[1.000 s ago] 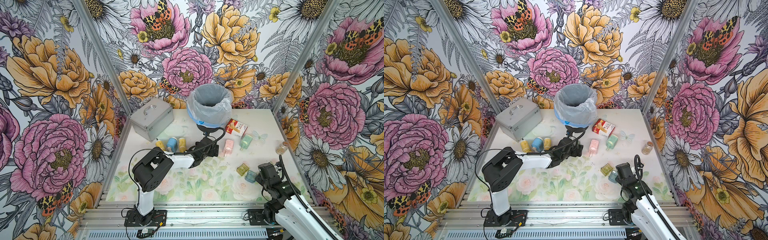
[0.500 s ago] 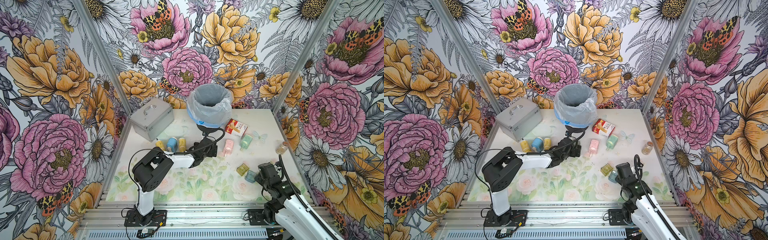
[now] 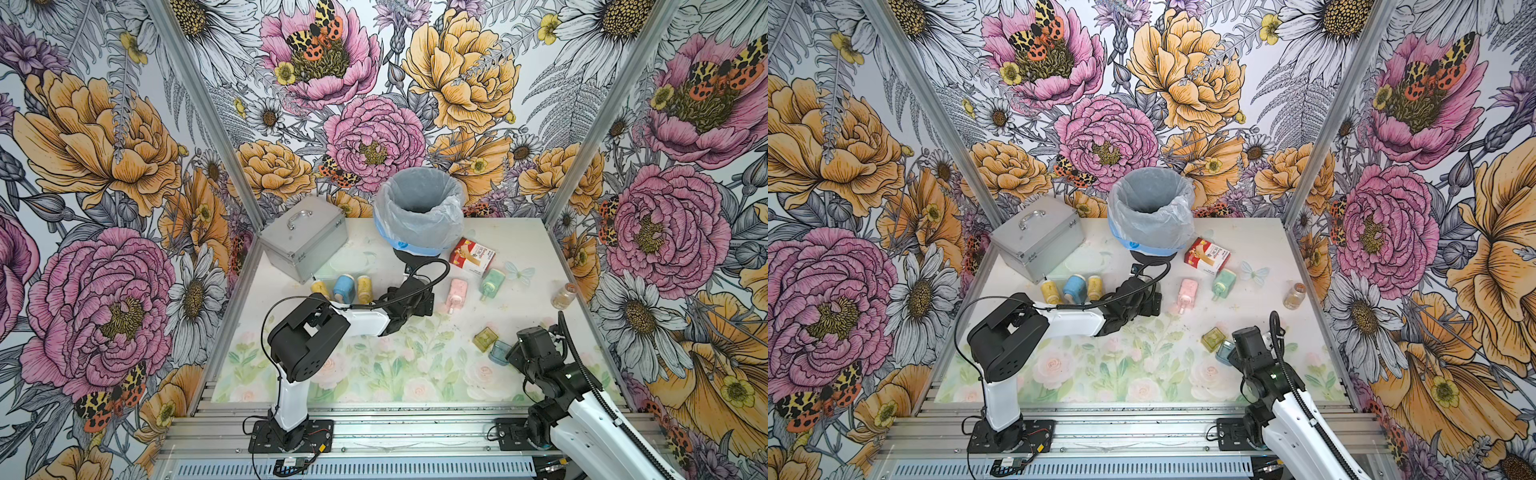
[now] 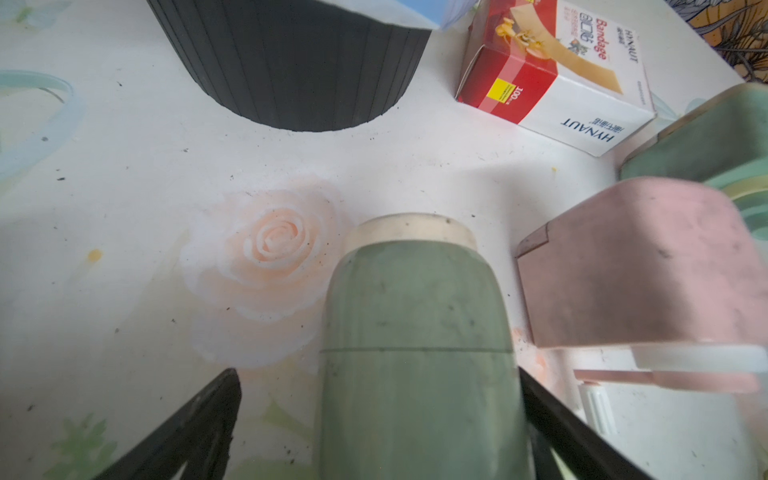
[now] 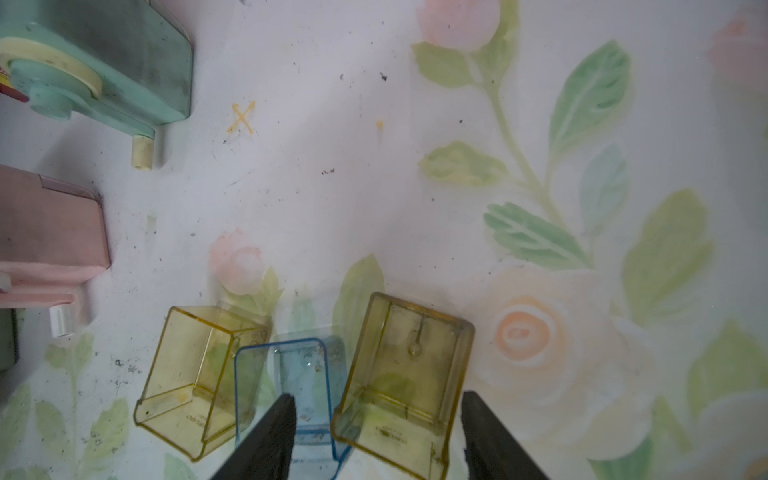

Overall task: Take out the pencil sharpener tray and clean the shavings
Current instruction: Place the container at the center of the board, then pick up the pencil sharpener from the center of the board.

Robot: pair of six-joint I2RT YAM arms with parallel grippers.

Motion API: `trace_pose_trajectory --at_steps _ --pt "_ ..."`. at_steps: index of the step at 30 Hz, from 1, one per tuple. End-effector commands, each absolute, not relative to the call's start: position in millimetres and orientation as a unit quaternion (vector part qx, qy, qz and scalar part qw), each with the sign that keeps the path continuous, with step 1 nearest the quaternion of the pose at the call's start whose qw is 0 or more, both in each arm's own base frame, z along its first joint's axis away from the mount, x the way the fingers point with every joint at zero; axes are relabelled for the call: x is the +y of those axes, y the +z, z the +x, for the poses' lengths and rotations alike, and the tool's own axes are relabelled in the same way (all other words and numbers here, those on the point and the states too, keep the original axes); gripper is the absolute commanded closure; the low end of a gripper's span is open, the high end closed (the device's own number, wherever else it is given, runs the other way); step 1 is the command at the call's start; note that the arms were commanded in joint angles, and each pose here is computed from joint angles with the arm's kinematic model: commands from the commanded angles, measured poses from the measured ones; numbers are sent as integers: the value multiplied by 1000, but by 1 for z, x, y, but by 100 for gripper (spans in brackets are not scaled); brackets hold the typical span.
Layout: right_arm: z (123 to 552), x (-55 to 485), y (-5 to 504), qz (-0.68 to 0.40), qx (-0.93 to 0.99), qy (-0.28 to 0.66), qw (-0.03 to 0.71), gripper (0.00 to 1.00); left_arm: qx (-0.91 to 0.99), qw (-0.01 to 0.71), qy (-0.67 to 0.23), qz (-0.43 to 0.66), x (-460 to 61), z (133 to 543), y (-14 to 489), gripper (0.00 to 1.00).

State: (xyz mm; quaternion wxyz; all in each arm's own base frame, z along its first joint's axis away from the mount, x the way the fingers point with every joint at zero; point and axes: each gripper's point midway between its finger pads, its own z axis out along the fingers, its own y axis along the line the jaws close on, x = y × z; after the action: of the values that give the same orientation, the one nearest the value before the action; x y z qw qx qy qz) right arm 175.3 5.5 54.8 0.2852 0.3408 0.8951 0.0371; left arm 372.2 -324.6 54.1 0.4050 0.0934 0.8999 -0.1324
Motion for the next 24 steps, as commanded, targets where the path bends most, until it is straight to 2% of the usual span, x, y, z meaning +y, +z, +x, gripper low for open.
trace_pose_trajectory --at_steps 1,11,21,24 --pt "182 4 72 343 886 44 309 36 896 415 -129 90 -329 380 57 1" --pt "193 2 100 329 875 50 352 37 895 420 -119 89 -327 390 51 5" --pt "202 -1 126 310 866 49 390 38 896 415 -124 94 -330 394 46 14" --pt "208 2 133 300 866 52 397 38 897 414 -125 95 -330 393 45 21"
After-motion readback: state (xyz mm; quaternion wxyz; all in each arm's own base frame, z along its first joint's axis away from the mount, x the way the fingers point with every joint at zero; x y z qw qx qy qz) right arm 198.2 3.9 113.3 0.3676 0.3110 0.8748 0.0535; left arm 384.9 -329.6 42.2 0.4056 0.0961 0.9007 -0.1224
